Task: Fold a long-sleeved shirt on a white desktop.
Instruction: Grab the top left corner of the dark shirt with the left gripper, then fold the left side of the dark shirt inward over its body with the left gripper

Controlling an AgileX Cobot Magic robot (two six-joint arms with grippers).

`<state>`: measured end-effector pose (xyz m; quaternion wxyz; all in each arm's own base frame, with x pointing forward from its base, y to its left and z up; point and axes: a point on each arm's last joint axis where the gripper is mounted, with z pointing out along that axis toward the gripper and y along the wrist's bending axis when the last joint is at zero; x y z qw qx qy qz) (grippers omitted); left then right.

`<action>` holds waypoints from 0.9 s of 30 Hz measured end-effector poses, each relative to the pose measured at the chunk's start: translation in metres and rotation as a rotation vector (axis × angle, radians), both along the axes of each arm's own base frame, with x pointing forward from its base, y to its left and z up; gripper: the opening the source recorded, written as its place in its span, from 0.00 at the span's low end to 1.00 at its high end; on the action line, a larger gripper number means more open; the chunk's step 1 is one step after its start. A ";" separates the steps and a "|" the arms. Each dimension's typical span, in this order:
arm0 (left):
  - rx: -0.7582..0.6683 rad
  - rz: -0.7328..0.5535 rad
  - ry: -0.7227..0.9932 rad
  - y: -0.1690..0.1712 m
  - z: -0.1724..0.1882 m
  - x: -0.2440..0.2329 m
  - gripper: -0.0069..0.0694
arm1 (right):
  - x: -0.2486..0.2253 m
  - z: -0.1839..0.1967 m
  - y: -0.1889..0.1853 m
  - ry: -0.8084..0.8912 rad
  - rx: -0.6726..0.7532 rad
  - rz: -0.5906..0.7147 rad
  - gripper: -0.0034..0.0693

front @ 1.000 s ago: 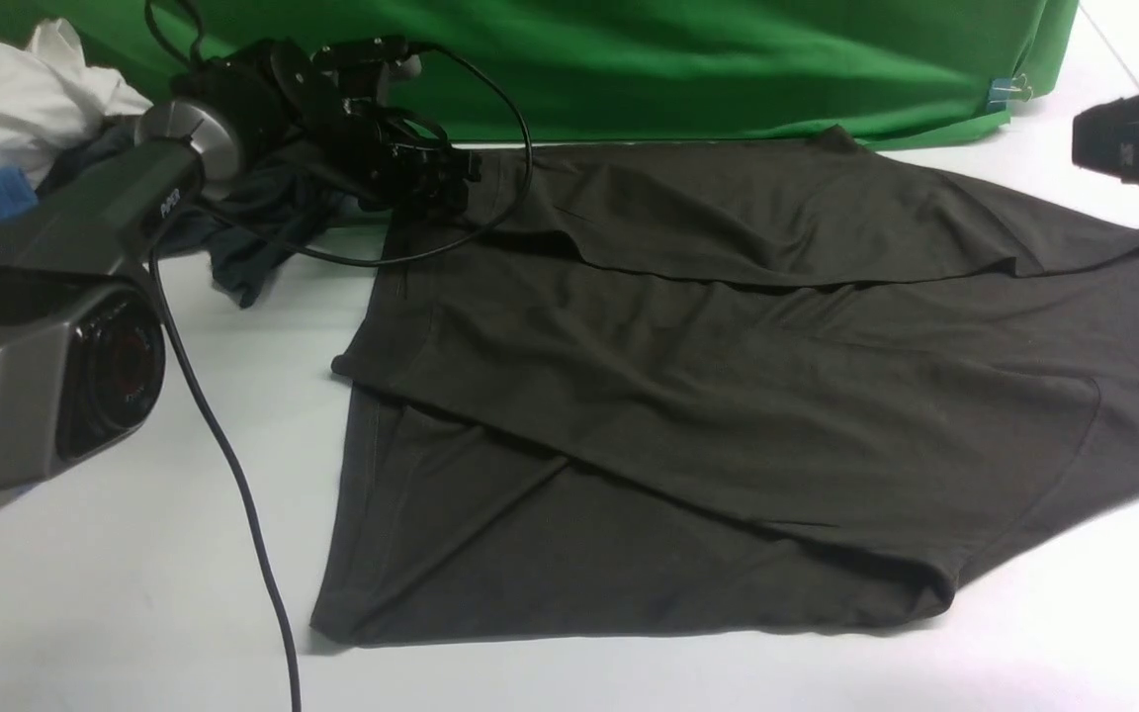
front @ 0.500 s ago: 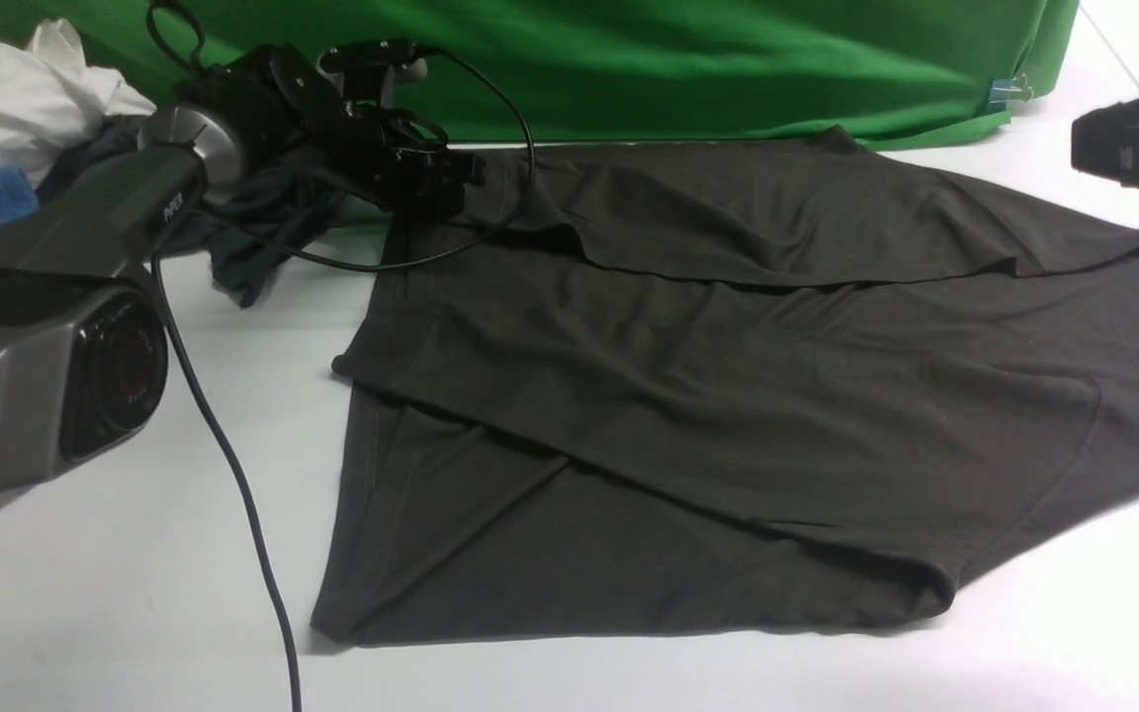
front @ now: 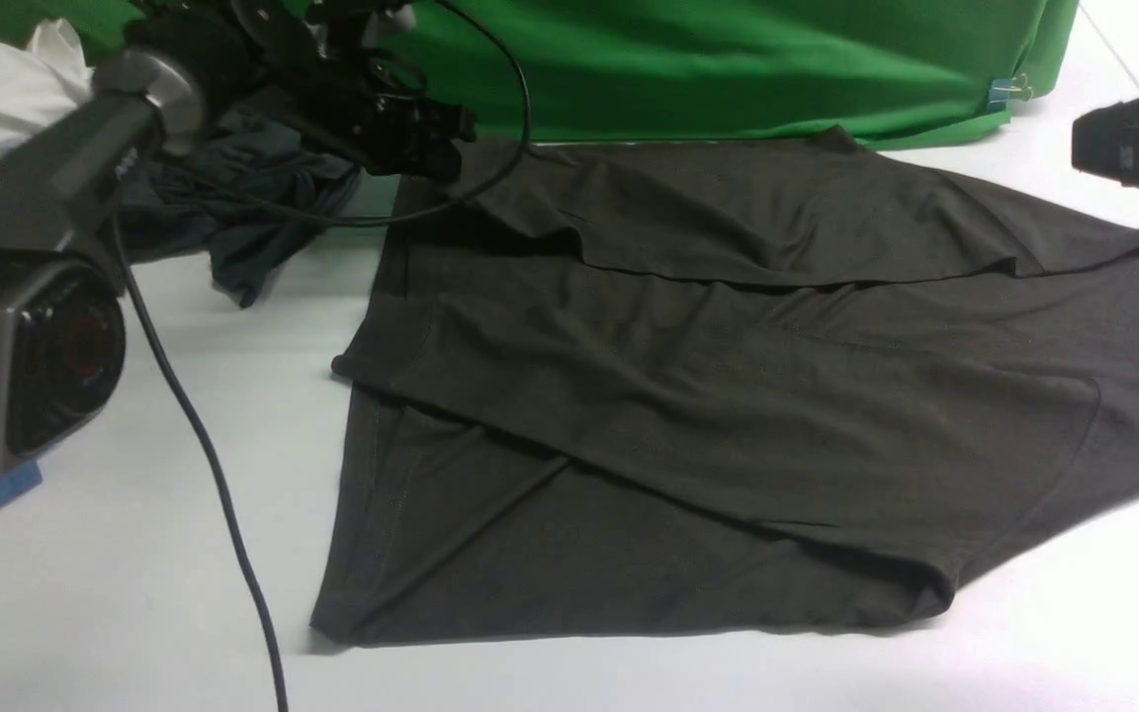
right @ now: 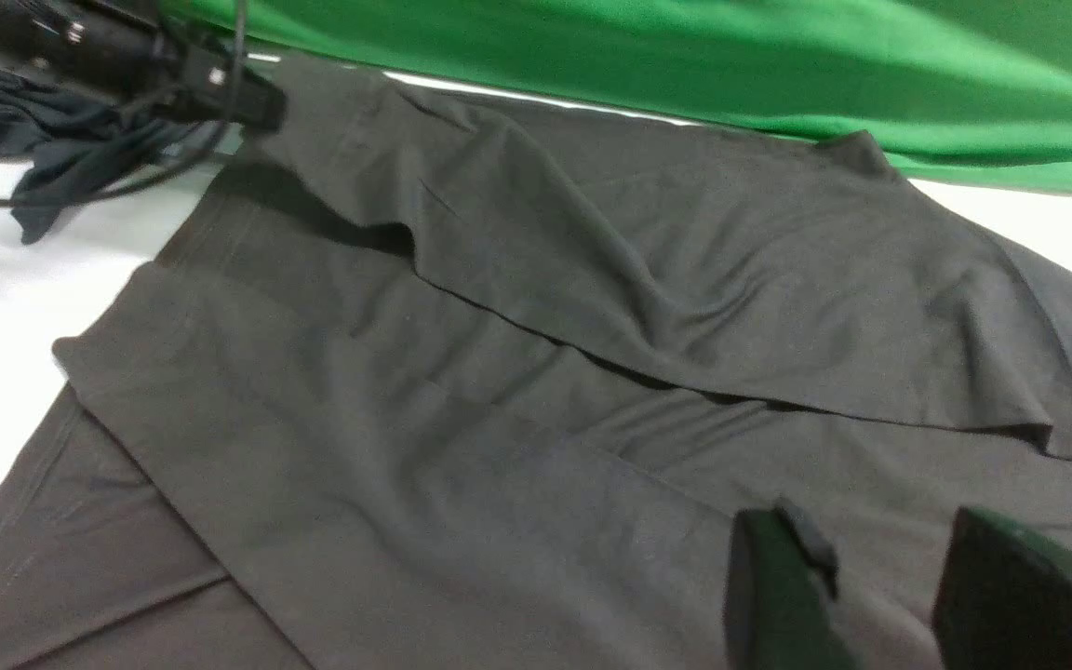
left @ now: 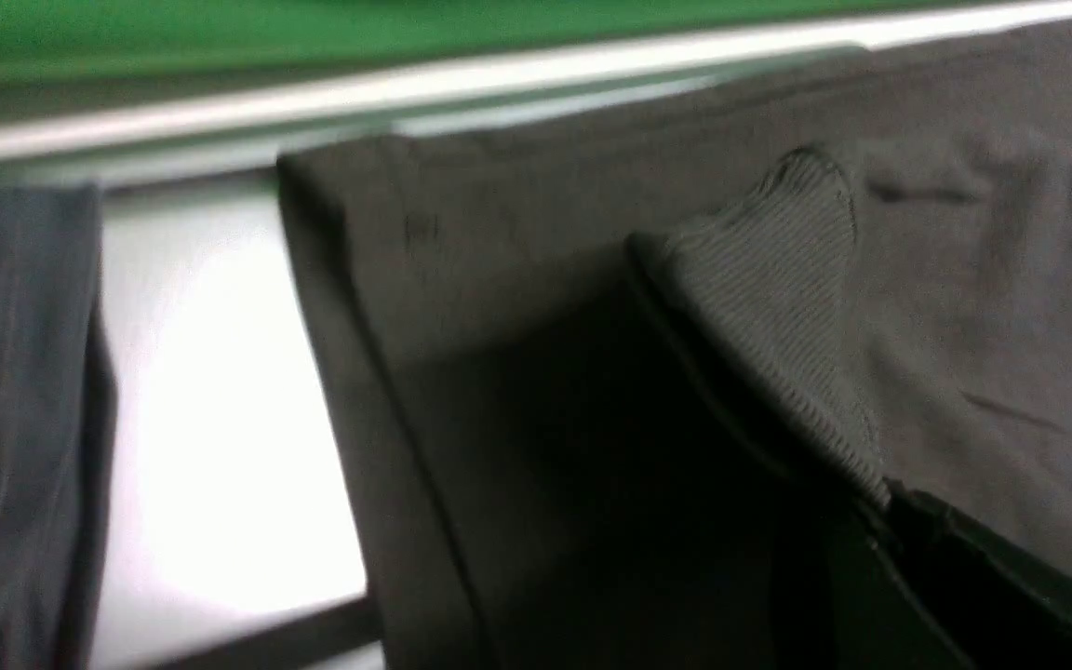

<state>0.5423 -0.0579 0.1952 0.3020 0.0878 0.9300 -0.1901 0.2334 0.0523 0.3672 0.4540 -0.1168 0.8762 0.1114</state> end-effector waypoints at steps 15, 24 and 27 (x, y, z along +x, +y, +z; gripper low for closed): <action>-0.109 -0.061 0.156 0.029 0.060 -0.035 0.14 | 0.000 0.000 0.000 -0.001 0.000 0.000 0.38; -0.110 -0.043 0.237 0.029 0.046 -0.042 0.14 | 0.000 0.000 0.000 -0.002 0.000 -0.001 0.38; -0.064 -0.033 0.271 0.032 0.045 -0.052 0.14 | 0.000 0.000 0.000 -0.002 0.000 -0.001 0.38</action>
